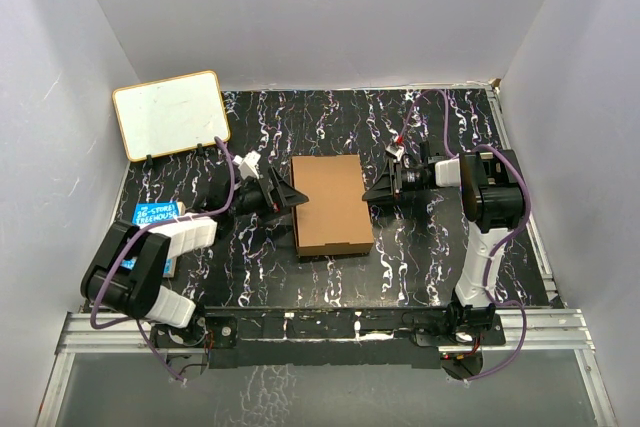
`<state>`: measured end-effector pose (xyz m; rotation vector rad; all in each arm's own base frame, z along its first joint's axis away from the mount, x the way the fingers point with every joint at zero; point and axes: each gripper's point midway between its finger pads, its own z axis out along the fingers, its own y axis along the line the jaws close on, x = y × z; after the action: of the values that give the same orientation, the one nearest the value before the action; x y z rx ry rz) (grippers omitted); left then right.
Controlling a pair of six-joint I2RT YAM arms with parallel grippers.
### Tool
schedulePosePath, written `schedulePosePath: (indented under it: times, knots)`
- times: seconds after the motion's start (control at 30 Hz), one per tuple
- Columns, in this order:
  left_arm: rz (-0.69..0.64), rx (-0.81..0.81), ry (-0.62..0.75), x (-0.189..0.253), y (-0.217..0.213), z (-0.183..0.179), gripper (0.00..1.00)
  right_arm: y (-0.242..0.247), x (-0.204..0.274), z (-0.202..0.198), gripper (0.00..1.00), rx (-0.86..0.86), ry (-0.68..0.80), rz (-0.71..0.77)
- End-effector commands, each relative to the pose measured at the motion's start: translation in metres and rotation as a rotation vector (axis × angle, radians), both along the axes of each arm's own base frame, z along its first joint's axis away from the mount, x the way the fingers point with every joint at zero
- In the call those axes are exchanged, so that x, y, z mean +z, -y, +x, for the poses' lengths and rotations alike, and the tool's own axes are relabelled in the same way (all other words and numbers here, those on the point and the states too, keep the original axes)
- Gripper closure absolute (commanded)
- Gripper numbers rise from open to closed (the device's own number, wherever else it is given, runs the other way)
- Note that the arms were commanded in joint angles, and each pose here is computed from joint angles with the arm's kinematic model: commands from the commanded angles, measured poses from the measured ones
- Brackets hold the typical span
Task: Fold the paper box
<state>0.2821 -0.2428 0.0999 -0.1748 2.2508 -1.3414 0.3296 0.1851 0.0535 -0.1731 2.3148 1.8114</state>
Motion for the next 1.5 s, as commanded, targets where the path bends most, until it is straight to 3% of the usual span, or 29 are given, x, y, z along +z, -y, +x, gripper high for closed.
schedulePosePath:
  times: [0.0,0.97,1.07,1.23,1.37,1.47]
  knots:
    - [-0.036,-0.028,0.021,0.004,0.003,-0.003,0.03,0.02,-0.056,0.015,0.63,-0.082,0.037,-0.227]
    - [-0.166,-0.026,-0.038,-0.003,0.026,-0.004,0.05,0.029,-0.069,0.013,0.64,-0.089,0.002,-0.25]
    - [-0.188,-0.025,-0.04,0.0,0.03,-0.002,0.14,0.029,-0.068,0.013,0.64,-0.088,0.005,-0.247]
    - [-0.196,-0.026,-0.048,0.0,0.033,-0.001,0.42,0.026,-0.059,0.014,0.6,-0.073,0.029,-0.216]
    - [-0.176,-0.029,-0.034,0.001,0.032,0.001,0.62,0.022,-0.04,0.016,0.44,-0.039,0.078,-0.158]
    - [-0.147,-0.032,-0.014,0.006,0.029,0.003,0.68,0.021,-0.02,0.019,0.31,-0.005,0.141,-0.131]
